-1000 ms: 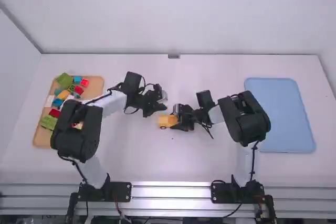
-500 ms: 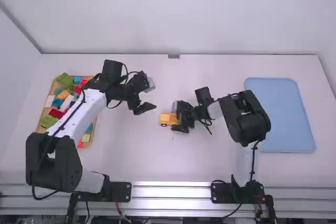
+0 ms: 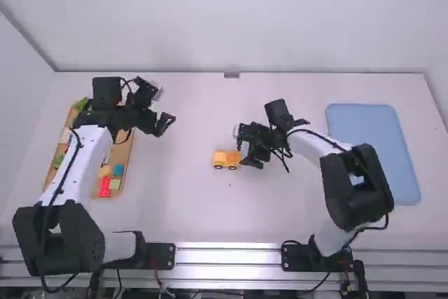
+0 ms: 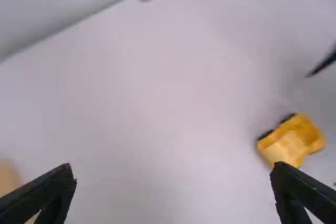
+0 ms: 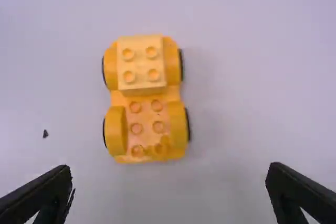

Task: Assemble lego blocks to make yellow taxi

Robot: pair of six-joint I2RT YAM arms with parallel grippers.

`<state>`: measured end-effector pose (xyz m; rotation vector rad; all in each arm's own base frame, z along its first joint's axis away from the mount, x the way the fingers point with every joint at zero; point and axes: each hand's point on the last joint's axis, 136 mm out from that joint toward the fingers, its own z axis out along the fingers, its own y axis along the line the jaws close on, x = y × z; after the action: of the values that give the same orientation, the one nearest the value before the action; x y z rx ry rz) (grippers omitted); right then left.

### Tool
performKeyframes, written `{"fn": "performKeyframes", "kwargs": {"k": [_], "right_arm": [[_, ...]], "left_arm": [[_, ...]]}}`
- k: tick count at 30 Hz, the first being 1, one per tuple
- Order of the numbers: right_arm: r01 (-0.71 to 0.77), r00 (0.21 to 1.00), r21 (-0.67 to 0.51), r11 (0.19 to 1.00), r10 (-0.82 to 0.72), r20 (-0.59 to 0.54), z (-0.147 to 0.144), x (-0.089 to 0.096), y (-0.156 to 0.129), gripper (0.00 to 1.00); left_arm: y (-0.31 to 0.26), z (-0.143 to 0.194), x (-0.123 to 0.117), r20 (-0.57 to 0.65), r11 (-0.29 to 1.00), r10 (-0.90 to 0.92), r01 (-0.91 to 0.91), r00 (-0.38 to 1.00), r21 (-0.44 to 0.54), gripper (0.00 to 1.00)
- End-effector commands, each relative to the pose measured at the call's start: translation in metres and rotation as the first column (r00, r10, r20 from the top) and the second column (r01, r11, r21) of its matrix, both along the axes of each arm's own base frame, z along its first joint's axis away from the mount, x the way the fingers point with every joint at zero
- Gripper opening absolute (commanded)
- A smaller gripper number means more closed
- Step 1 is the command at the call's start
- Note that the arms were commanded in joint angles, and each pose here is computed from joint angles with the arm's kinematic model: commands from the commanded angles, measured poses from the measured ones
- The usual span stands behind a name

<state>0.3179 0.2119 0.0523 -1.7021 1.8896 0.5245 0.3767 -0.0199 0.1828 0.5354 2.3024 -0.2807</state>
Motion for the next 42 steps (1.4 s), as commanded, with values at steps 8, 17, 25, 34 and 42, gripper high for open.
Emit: {"fn": "performKeyframes", "kwargs": {"k": [8,17,25,34,42], "right_arm": [[0.038,0.986,-0.002,0.999,-0.037,0.160,0.047,0.018,-0.004,0.98],[0.038,0.986,-0.003,0.999,-0.037,0.161,0.047,0.018,-0.005,0.98],[0.037,0.980,0.007,0.999,-0.038,0.196,0.051,0.024,-0.003,0.99],[0.056,0.968,0.001,0.998,-0.054,0.246,0.056,0.035,-0.004,0.98],[0.131,0.961,-0.002,0.991,-0.127,0.246,0.057,0.044,-0.009,0.98]], "left_arm": [[0.125,-0.028,-0.045,-0.201,0.607,0.792,-0.782,0.577,0.142,0.99],[0.192,-0.050,-0.091,-0.273,0.529,0.842,-0.813,0.466,0.243,0.99],[0.210,-0.076,-0.106,-0.404,0.758,0.642,-0.620,0.652,0.203,0.98],[0.231,-0.112,-0.102,-0.516,0.926,0.362,-0.239,0.776,0.292,0.71],[0.194,-0.126,-0.105,-0.504,0.981,-0.019,0.114,0.863,0.159,0.49]]}}
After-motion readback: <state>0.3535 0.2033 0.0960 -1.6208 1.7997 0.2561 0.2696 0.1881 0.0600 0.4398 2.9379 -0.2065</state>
